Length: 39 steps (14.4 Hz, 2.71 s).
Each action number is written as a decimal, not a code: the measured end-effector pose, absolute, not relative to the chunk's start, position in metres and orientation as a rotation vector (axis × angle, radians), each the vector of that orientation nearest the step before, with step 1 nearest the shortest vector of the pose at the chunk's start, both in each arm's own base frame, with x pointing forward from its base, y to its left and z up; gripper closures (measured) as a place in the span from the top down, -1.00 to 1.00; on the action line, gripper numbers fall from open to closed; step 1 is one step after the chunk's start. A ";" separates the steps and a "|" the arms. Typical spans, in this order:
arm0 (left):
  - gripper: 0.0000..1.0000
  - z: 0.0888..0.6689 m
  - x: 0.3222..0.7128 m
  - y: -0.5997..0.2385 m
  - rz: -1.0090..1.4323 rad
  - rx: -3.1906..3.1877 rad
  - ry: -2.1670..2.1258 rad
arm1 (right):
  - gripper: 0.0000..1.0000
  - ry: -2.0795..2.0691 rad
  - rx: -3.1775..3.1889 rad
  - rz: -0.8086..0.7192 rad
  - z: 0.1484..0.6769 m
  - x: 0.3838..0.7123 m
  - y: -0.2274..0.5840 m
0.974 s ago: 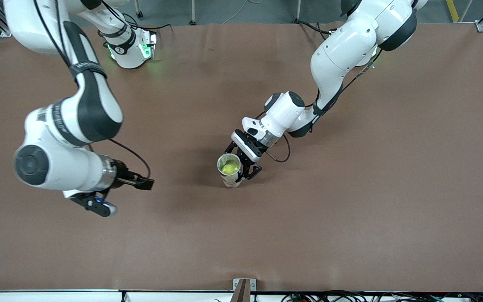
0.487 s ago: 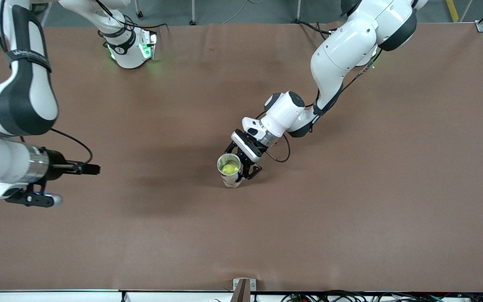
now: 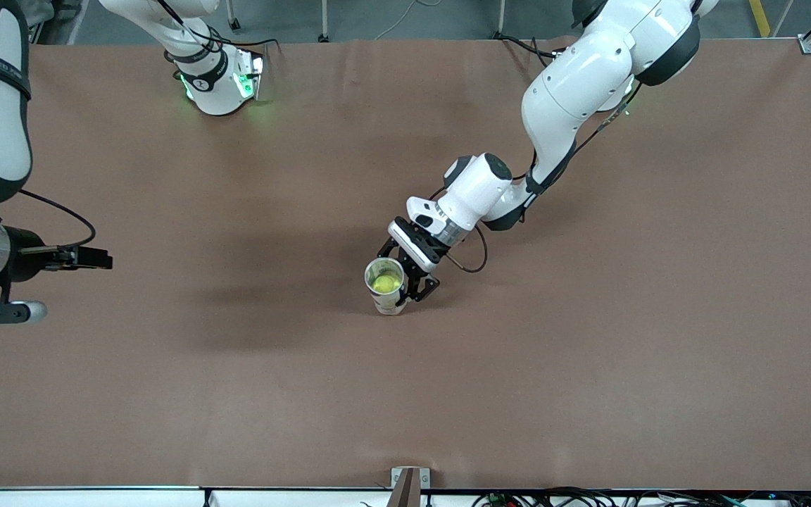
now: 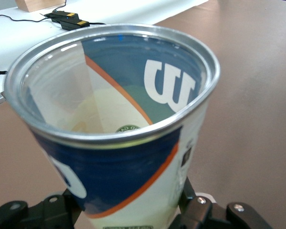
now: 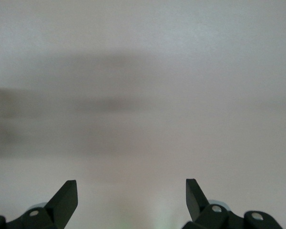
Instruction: Insert tennis ball vertically with right arm
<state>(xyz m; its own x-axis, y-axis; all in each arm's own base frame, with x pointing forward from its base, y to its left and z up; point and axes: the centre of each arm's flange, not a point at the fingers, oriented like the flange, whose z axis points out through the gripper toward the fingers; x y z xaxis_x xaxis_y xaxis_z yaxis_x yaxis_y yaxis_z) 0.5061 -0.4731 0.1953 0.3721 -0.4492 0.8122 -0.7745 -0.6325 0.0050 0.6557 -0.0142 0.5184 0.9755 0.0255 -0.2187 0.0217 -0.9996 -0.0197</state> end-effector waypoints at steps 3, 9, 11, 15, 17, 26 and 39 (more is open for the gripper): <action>0.59 0.195 0.506 -0.473 1.151 2.251 -1.065 | 1.00 -0.047 -3.116 0.344 0.526 0.647 -0.015; 0.59 0.195 0.506 -0.473 1.152 2.251 -1.065 | 1.00 -0.048 -3.126 0.344 0.543 0.615 -0.014; 0.59 0.195 0.506 -0.473 1.151 2.251 -1.065 | 1.00 -0.048 -3.130 0.326 0.549 0.605 -0.014; 0.59 0.195 0.506 -0.473 1.151 2.251 -1.065 | 1.00 -0.049 -3.137 0.291 0.566 0.590 -0.013; 0.59 0.195 0.506 -0.473 1.151 2.251 -1.065 | 1.00 -0.052 -3.138 0.279 0.571 0.587 -0.012; 1.00 0.183 0.500 -0.468 1.116 2.272 -1.079 | 1.00 -0.049 -3.150 0.166 0.601 0.586 -0.012; 1.00 0.218 0.548 -0.424 0.687 2.418 -1.185 | 1.00 -0.077 -3.139 0.284 0.609 0.574 -0.002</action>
